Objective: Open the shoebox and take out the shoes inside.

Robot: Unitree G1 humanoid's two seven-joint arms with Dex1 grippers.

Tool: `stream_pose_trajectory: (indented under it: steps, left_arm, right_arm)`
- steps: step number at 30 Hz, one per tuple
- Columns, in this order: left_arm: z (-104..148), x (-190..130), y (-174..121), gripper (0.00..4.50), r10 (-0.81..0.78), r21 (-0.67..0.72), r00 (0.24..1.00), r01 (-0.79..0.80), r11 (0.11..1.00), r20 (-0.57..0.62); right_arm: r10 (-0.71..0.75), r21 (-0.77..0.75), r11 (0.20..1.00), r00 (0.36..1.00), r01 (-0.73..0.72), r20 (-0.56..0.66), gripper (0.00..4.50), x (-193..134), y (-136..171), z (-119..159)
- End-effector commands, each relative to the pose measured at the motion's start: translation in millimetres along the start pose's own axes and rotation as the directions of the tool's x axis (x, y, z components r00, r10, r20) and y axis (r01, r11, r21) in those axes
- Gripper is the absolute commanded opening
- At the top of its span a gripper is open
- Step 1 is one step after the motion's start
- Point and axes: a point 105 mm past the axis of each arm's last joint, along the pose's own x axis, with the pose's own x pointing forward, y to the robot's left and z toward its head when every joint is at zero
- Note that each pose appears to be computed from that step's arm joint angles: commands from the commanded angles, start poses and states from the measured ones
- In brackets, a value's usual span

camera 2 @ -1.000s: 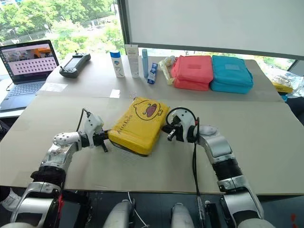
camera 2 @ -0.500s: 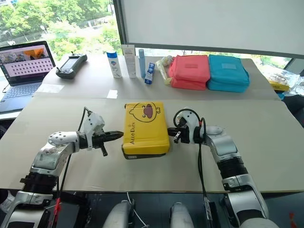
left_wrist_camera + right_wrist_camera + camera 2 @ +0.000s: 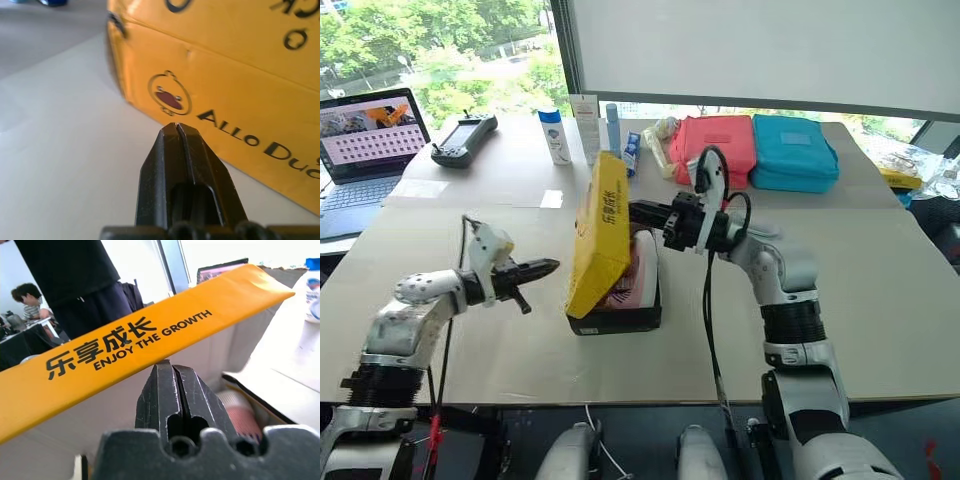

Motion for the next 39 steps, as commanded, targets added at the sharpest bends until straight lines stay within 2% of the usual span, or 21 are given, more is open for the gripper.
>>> stream_pose_trajectory:
  steps: [1, 5, 9, 12, 17, 23, 26, 31, 32, 33, 36, 37, 38, 39]
  left_arm:
    - [63, -68, 41, 0.0, 0.168, 0.012, 0.974, -0.172, 0.985, 0.153]
    - [111, -121, 19, 0.0, 0.056, 0.028, 0.989, -0.06, 0.998, 0.138]
    - [136, -142, -20, 0.0, -0.123, 0.061, 0.992, 0.121, 0.991, 0.035]
    - [149, -150, -41, 0.0, -0.198, 0.081, 0.979, 0.2, 0.976, -0.04]
    - [155, -154, -60, 0.0, -0.264, 0.114, 0.955, 0.28, 0.953, -0.135]
    - [145, -153, -60, 0.0, -0.288, 0.096, 0.94, 0.309, 0.946, -0.18]
    - [128, -147, -56, 0.0, -0.296, 0.077, 0.929, 0.32, 0.944, -0.222]
    - [108, -139, -49, 0.0, -0.3, 0.064, 0.921, 0.325, 0.944, -0.247]
    - [107, -137, -48, 0.0, -0.303, 0.058, 0.922, 0.325, 0.944, -0.242]
    - [106, -135, -47, 0.25, -0.297, 0.059, 0.924, 0.319, 0.946, -0.24]
    - [105, -133, -44, 1.03, -0.284, 0.066, 0.93, 0.307, 0.949, -0.231]
    - [106, -133, -43, 1.44, -0.279, 0.07, 0.933, 0.302, 0.951, -0.228]
    - [107, -133, -42, 1.65, -0.277, 0.064, 0.936, 0.297, 0.953, -0.218]
    - [108, -134, -42, 2.08, -0.278, 0.06, 0.936, 0.297, 0.953, -0.215]
  right_arm:
    - [0.088, -0.019, 0.996, 0.996, -0.088, -0.016, 0.03, 23, 24, 0]
    - [0.145, -0.006, 0.989, 0.987, -0.145, -0.069, 0.03, 47, 38, -20]
    - [0.182, -0.027, 0.982, 0.975, -0.187, -0.128, 0.03, 69, 48, -37]
    - [0.239, -0.045, 0.968, 0.962, -0.247, -0.134, 0.03, 83, 61, -39]
    - [0.256, -0.082, 0.96, 0.958, -0.268, -0.133, 0.03, 85, 61, -30]
    - [0.215, -0.122, 0.964, 0.964, -0.234, -0.154, 0.03, 51, 45, 9]
    - [0.157, -0.214, 0.953, 0.954, -0.214, -0.256, 0.77, 30, 38, 18]
    - [0.109, -0.31, 0.918, 0.909, -0.246, -0.402, 2.48, 17, 32, 5]
    - [0.095, -0.332, 0.908, 0.896, -0.257, -0.435, 2.71, 15, 30, -1]
    - [0.094, -0.334, 0.903, 0.883, -0.271, -0.46, 3.15, 14, 29, -6]
    - [0.098, -0.345, 0.883, 0.844, -0.318, -0.528, 4.08, 10, 25, -17]
    - [0.099, -0.348, 0.878, 0.835, -0.33, -0.542, 4.47, 8, 24, -18]
    - [0.095, -0.353, 0.873, 0.829, -0.335, -0.551, 4.5, 9, 21, -19]
    - [0.09, -0.362, 0.868, 0.825, -0.339, -0.559, 4.5, 9, 18, -20]
